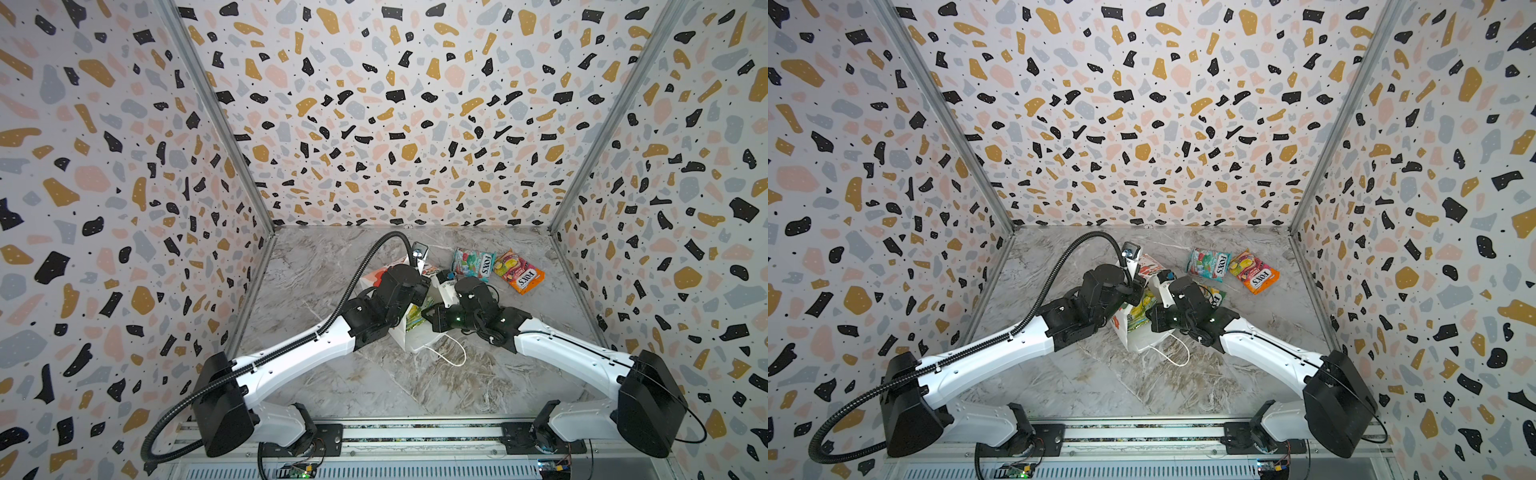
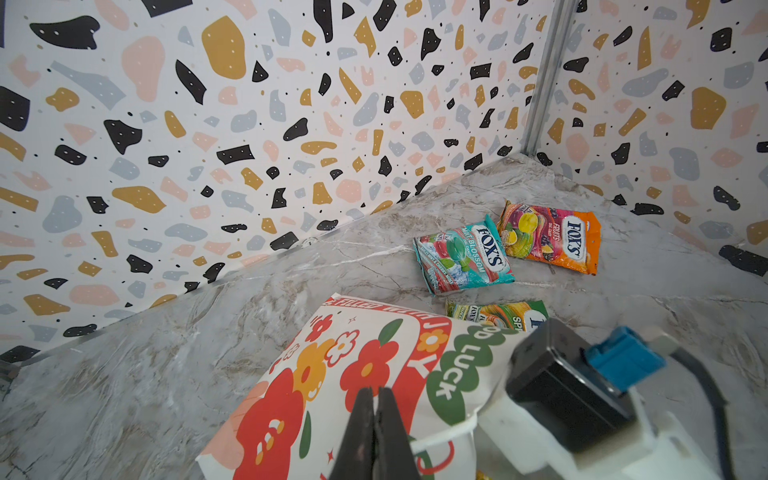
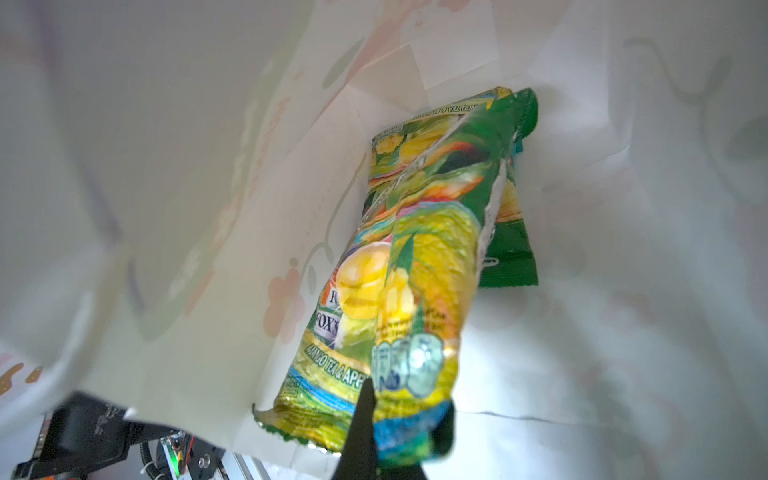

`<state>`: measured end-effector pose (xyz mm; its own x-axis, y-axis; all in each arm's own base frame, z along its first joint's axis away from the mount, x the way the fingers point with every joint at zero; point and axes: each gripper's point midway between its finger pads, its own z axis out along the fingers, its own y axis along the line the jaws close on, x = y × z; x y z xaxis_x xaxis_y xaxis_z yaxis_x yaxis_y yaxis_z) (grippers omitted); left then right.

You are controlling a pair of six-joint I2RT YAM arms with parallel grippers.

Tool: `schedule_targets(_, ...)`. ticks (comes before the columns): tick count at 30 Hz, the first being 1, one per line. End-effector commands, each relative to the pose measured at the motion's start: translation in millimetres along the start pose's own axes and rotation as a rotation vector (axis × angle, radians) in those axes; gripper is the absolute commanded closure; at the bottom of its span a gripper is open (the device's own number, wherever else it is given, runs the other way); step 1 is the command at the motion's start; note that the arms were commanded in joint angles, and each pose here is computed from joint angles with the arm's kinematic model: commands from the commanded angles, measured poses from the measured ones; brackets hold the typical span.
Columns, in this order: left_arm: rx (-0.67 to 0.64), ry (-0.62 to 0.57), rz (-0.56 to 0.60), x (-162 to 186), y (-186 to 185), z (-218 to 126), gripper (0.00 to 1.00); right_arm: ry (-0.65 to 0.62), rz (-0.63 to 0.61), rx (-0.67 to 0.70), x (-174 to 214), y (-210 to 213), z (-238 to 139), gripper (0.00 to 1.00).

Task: Take the snacks out of the paper bag
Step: 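Lift the green pack out of the bag with the right gripper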

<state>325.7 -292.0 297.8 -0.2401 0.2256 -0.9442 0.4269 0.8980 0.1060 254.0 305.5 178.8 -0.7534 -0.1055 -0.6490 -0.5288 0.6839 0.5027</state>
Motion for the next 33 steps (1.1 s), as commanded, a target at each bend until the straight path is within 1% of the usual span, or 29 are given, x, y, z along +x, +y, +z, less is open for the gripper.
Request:
schedule_targets(1,-0.031,-0.018,-0.002,-7,6,-1,1.0,-0.014,-0.091,0.015,-10,10,-25,1.0)
schedule_targets(13,-0.037,-0.014,0.003,-6,7,0,1.0,-0.093,-0.219,-0.001,-29,36,-90,1.0)
schedule_targets(23,-0.031,-0.01,0.004,-6,6,0,1.0,-0.24,-0.271,-0.051,-54,63,-145,1.0)
schedule_targets(28,-0.028,-0.009,0.007,-6,5,0,1.0,-0.317,-0.268,-0.001,-70,64,-173,1.0)
schedule_targets(33,-0.027,-0.009,0.009,-6,5,-1,1.0,-0.383,-0.239,0.108,-81,50,-198,1.0)
